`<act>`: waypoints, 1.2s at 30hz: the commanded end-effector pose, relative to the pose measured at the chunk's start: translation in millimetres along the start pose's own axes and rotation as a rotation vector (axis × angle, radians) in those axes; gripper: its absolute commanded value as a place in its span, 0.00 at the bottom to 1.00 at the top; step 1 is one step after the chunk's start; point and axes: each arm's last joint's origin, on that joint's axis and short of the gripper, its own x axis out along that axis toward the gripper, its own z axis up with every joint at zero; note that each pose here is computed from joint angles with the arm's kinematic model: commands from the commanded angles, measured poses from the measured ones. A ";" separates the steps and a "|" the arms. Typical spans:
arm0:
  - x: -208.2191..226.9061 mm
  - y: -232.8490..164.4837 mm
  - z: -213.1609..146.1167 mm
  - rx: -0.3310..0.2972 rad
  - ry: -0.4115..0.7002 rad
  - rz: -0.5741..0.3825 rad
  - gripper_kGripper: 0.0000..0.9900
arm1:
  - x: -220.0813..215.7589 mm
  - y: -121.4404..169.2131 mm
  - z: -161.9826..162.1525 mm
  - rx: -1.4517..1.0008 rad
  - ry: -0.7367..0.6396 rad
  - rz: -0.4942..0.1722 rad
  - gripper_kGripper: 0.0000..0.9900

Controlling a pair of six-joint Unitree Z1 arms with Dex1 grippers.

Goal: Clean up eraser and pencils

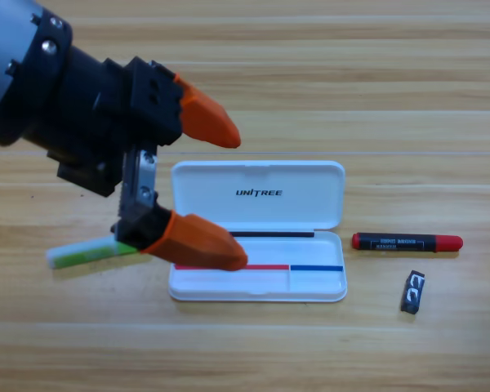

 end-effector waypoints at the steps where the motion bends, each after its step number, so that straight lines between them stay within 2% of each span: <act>1: 4.4 0.8 -9.2 0.048 0.088 0.038 0.99 | 10.5 -5.4 -6.4 0.090 0.084 -0.151 1.00; 6: 12.4 24.4 -15.8 0.110 0.290 0.155 0.97 | 29.1 -23.3 -1.5 0.216 0.183 -0.300 1.00; 9: 19.9 45.1 -29.1 0.110 0.419 0.176 0.97 | 49.0 -43.0 13.9 0.335 0.276 -0.333 1.00; 12: 31.2 61.1 -47.6 0.089 0.540 0.148 0.97 | 70.8 -58.6 29.3 0.392 0.350 -0.305 1.00; 17: 49.9 72.2 -69.2 0.051 0.653 0.073 0.97 | 116.5 -71.9 40.8 0.486 0.452 -0.103 1.00; 19: 57.0 75.5 -74.9 0.039 0.683 0.047 0.97 | 134.6 -78.1 44.0 0.562 0.479 -0.079 1.00; 21: 61.0 77.7 -79.5 0.027 0.700 0.036 0.97 | 150.6 -85.9 46.3 0.701 0.505 -0.126 1.00; 24: 63.9 80.4 -82.4 0.017 0.706 0.028 0.99 | 165.4 -95.8 45.5 0.869 0.525 -0.259 1.00; 26: 67.1 81.0 -84.9 0.010 0.711 0.016 0.99 | 175.0 -100.9 44.5 0.924 0.540 -0.312 1.00; 29: 74.4 80.4 -90.0 0.004 0.722 -0.007 1.00 | 182.8 -106.1 39.7 1.023 0.542 -0.426 1.00; 31: 77.9 78.8 -94.1 0.000 0.725 -0.020 1.00 | 187.8 -107.1 38.0 1.077 0.535 -0.438 0.99; 36: 87.1 75.5 -104.1 -0.007 0.728 -0.042 1.00 | 199.8 -104.6 32.2 1.167 0.561 -0.398 0.96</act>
